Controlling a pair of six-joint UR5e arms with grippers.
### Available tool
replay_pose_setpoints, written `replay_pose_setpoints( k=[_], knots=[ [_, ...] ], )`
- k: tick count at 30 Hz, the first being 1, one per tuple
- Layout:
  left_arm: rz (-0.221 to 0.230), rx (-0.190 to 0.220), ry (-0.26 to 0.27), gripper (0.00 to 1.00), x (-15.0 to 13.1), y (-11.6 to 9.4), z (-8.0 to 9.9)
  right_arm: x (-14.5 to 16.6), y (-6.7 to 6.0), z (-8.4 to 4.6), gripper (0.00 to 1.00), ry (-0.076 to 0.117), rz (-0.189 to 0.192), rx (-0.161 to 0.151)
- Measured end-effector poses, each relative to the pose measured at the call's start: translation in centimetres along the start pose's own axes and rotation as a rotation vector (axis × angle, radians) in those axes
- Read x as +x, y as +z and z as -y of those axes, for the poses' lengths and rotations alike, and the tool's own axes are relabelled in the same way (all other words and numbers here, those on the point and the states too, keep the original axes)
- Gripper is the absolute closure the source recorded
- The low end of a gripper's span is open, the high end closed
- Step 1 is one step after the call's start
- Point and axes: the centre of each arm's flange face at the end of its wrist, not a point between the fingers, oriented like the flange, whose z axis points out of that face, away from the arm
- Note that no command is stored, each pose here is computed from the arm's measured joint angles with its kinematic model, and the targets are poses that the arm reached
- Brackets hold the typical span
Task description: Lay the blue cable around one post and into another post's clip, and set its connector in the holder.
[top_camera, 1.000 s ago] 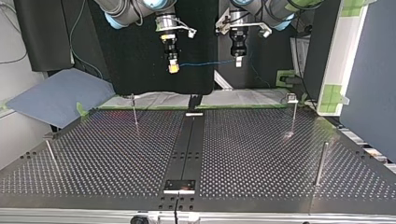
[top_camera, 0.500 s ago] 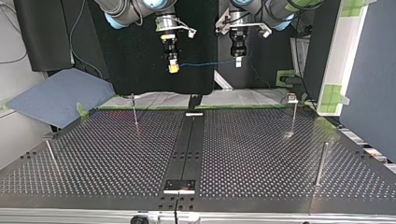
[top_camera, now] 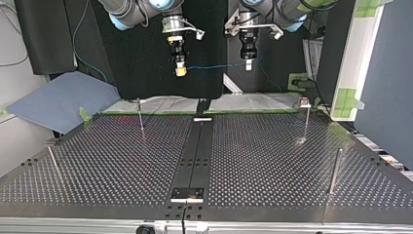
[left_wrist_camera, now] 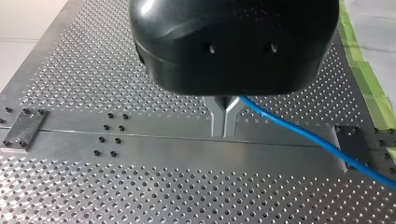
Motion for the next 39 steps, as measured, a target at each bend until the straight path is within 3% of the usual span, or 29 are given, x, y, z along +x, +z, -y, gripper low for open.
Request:
replay_pose_setpoints(
  k=[3, 4, 10, 20, 28, 34, 39],
  knots=[
    [0.0, 0.0, 0.0, 1.0, 0.0, 0.0, 0.0, 0.0, 0.0, 0.0, 1.0, 0.0, 0.0, 0.0],
    [0.0, 0.0, 0.0, 0.91, 0.0, 0.0, 0.0, 0.0, 0.0, 0.0, 1.0, 0.0, 0.0, 0.0],
    [-0.014, 0.002, 0.018, 0.91, 0.9, -1.0, -0.4, -0.5, 0.1, -0.2, 1.0, 0.001, 0.016, -0.005],
    [-0.005, 0.003, 0.015, 0.91, 1.3, -1.9, -0.9, -4.5, -1.3, -0.3, 1.0, -0.033, 0.159, 0.004],
    [-0.004, 0.003, 0.015, 0.91, 1.3, -1.9, -0.9, -5.2, -2.1, -0.4, 1.0, -0.051, 0.225, 0.01],
    [-0.003, 0.0, 0.022, 0.91, 1.2, -1.9, -1.1, -5.2, -2.1, -0.5, 1.0, -0.051, 0.233, 0.01],
    [0.021, 0.001, 0.022, 0.88, 0.0, -1.1, -0.5, -3.0, -0.7, -0.2, 1.0, -0.02, 0.19, 0.003]
  ],
)
